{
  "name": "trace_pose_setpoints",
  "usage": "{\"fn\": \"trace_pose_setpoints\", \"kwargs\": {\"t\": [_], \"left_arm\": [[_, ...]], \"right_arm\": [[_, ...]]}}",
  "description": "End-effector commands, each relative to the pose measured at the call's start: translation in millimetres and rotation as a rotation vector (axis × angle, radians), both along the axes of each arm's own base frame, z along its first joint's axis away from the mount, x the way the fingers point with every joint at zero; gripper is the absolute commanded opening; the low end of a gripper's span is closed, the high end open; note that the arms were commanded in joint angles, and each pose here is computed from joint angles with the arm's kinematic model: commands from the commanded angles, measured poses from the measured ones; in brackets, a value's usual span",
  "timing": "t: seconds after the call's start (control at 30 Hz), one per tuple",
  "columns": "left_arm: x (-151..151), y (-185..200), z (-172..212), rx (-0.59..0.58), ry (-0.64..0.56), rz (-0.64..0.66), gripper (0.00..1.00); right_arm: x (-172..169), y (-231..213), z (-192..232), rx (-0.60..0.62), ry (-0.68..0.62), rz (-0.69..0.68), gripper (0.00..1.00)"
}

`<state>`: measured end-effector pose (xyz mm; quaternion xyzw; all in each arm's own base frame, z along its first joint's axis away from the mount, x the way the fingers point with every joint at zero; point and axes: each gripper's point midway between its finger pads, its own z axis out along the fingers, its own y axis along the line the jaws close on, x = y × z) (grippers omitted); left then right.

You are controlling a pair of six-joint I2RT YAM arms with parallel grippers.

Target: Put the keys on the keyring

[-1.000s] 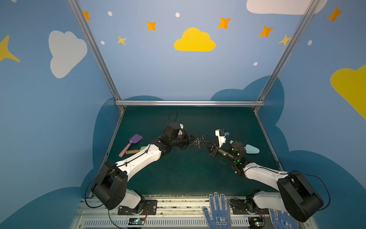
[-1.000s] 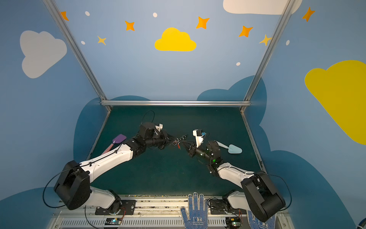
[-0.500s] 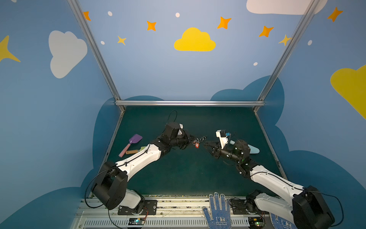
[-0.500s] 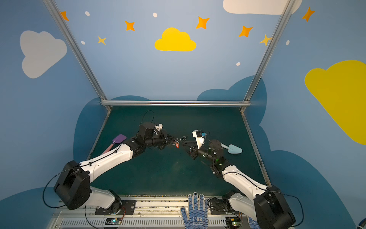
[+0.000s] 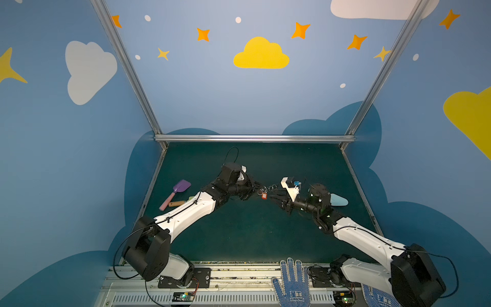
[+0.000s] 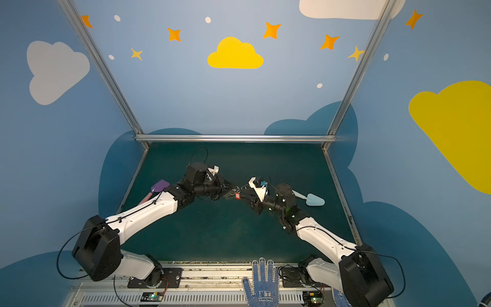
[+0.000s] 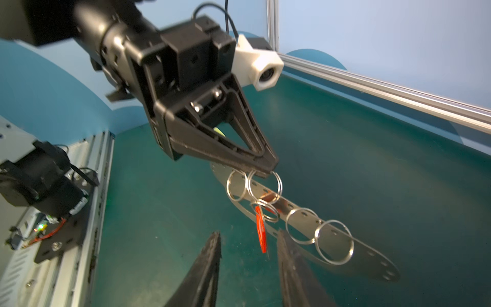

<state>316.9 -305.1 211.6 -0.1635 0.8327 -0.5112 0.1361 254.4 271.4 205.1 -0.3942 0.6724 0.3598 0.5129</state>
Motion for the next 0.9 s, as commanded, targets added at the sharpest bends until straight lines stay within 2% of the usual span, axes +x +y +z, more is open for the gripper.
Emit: {"fn": "trace_pose_setpoints", "kwargs": {"t": [0.0,0.4,0.87], "left_arm": [[-0.6,-1.6,21.4,-0.030,-0.054,-0.027,0.04],[-3.3,-5.4,19.8,-0.044,-0.049,-0.052,0.04],[-4.1,-6.6,23.9,-0.055,-0.058,-0.061,0.04]], "right_arm": [[3.8,6.7,14.3,0.002,-0.101,0.027,0.38],[8.1,14.9,17.9,-0.022,-0.228,0.030,0.38],[7.9,22.5,7.3,-0.063,-0.211,0.066,0.34]]}}
